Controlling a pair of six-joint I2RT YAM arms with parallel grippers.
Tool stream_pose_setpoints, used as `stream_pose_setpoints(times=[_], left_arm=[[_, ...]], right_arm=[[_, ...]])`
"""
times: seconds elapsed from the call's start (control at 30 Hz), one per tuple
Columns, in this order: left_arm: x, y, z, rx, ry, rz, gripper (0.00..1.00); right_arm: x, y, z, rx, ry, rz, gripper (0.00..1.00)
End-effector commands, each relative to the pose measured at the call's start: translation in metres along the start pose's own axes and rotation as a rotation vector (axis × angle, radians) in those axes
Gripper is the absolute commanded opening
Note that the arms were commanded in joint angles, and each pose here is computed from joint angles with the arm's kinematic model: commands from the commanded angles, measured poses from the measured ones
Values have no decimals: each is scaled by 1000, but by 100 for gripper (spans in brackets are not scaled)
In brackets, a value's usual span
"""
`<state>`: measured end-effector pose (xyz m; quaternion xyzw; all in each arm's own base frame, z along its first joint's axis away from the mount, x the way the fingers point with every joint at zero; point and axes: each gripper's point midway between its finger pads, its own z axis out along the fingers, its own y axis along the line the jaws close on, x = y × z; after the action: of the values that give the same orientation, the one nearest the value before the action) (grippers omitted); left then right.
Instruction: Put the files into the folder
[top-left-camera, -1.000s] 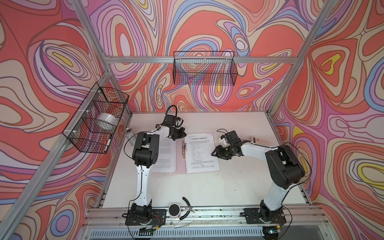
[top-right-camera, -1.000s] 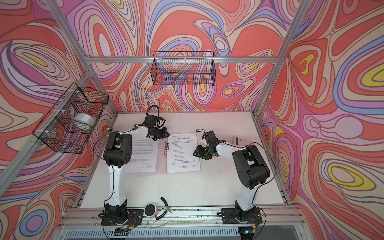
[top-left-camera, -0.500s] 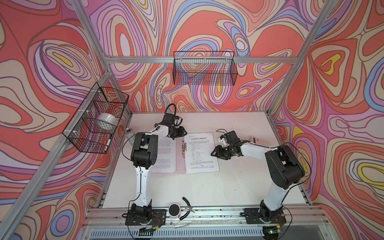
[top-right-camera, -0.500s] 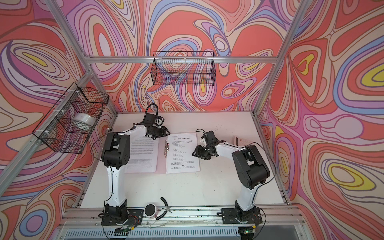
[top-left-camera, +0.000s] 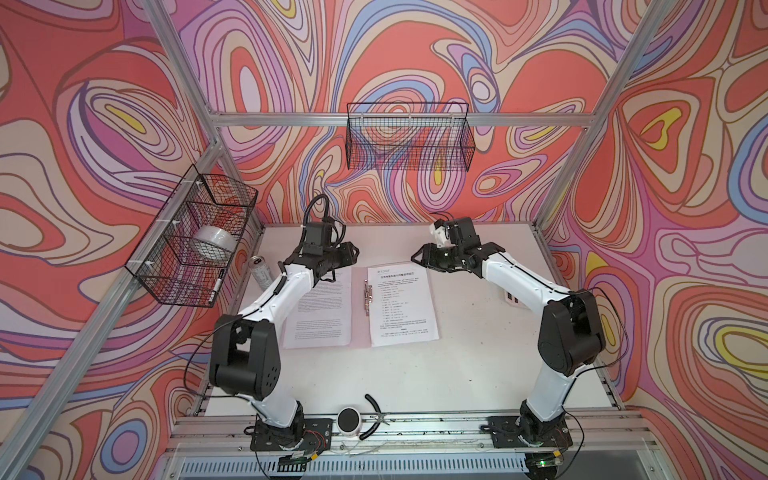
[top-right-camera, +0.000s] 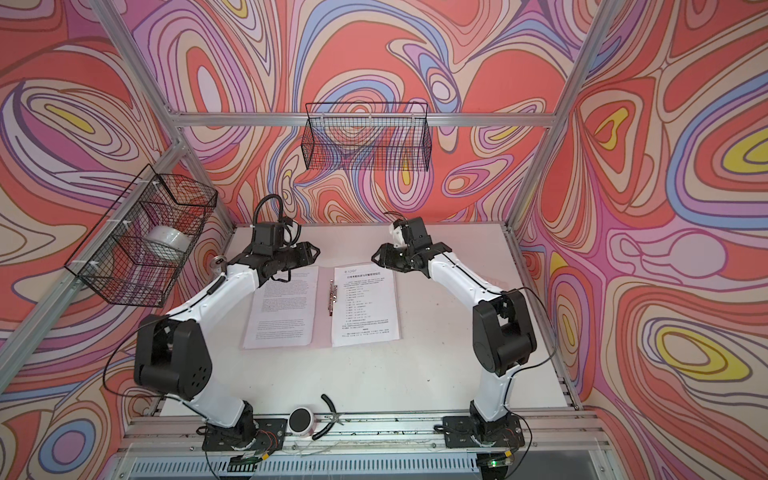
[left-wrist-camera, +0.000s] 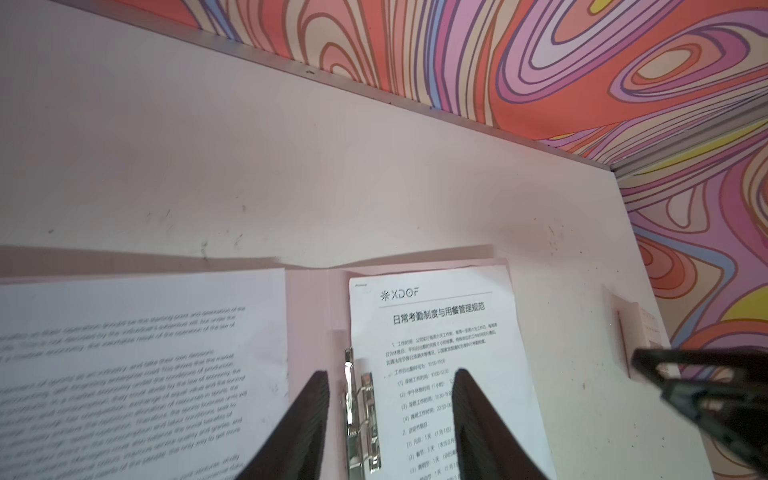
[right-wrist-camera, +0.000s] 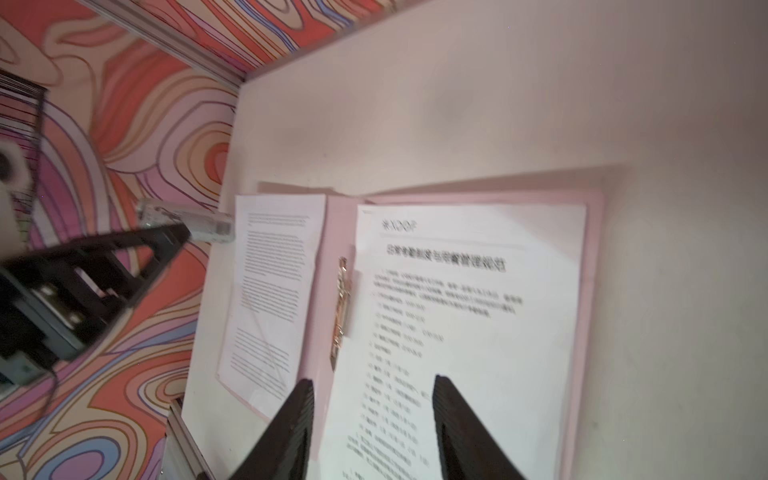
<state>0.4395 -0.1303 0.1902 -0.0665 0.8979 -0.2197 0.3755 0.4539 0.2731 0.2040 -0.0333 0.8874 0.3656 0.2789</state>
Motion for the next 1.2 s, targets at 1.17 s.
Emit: stream_pose_setpoints(times=[1.17], left_arm=[[198,106,-57,-272,239,-200,8]], right_arm=[[72,22,197,-206,240,-107,44]])
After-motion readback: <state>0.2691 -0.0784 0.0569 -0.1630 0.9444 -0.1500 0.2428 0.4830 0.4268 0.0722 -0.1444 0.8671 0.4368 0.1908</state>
